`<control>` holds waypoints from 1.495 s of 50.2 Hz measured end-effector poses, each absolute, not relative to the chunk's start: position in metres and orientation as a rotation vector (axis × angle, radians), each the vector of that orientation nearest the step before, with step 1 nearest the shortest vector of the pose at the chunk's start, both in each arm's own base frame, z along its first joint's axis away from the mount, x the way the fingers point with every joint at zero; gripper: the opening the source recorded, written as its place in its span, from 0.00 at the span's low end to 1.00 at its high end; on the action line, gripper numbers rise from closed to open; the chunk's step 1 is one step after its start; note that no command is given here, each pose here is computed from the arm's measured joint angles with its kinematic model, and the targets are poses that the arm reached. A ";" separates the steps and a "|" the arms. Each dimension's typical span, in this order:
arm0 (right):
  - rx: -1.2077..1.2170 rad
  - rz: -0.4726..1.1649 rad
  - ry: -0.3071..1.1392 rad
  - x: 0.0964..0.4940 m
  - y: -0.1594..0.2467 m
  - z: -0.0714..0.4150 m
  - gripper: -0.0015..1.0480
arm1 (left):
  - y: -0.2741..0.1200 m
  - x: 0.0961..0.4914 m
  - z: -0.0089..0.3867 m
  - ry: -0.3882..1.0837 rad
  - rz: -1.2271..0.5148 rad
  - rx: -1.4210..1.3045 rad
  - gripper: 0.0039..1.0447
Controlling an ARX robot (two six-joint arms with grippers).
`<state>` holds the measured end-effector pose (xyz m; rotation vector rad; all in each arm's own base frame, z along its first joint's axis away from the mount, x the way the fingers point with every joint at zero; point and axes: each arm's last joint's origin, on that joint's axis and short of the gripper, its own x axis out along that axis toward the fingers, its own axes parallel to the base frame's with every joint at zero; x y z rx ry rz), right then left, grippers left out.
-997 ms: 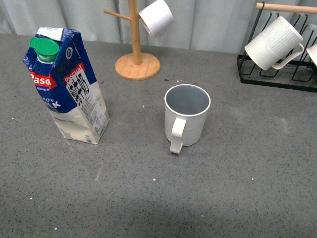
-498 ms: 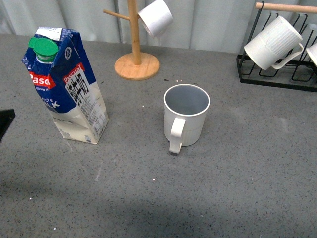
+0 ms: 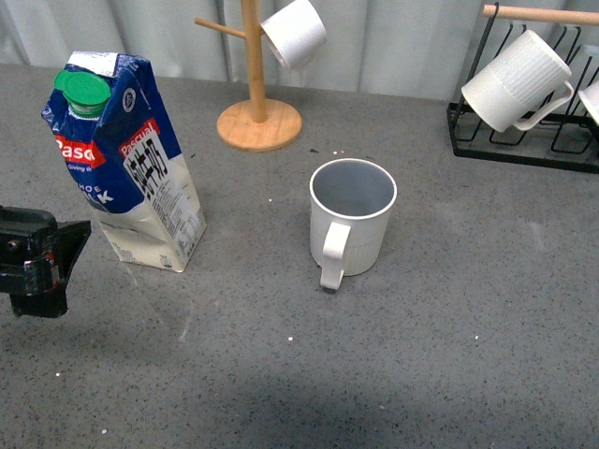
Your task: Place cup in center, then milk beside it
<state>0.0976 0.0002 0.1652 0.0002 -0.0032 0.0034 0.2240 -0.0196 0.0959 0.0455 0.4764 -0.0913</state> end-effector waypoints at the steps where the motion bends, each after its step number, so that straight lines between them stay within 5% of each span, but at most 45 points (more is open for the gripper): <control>1: 0.000 0.003 -0.003 0.098 0.000 0.165 0.91 | -0.020 0.225 0.096 0.476 -0.092 0.046 0.94; 70: 0.000 0.003 -0.003 0.098 0.000 0.165 0.91 | -0.032 0.297 0.101 0.483 -0.177 0.021 0.94; 75: 0.000 0.003 -0.003 0.098 0.000 0.165 0.91 | -0.030 0.299 0.100 0.489 -0.168 0.018 0.79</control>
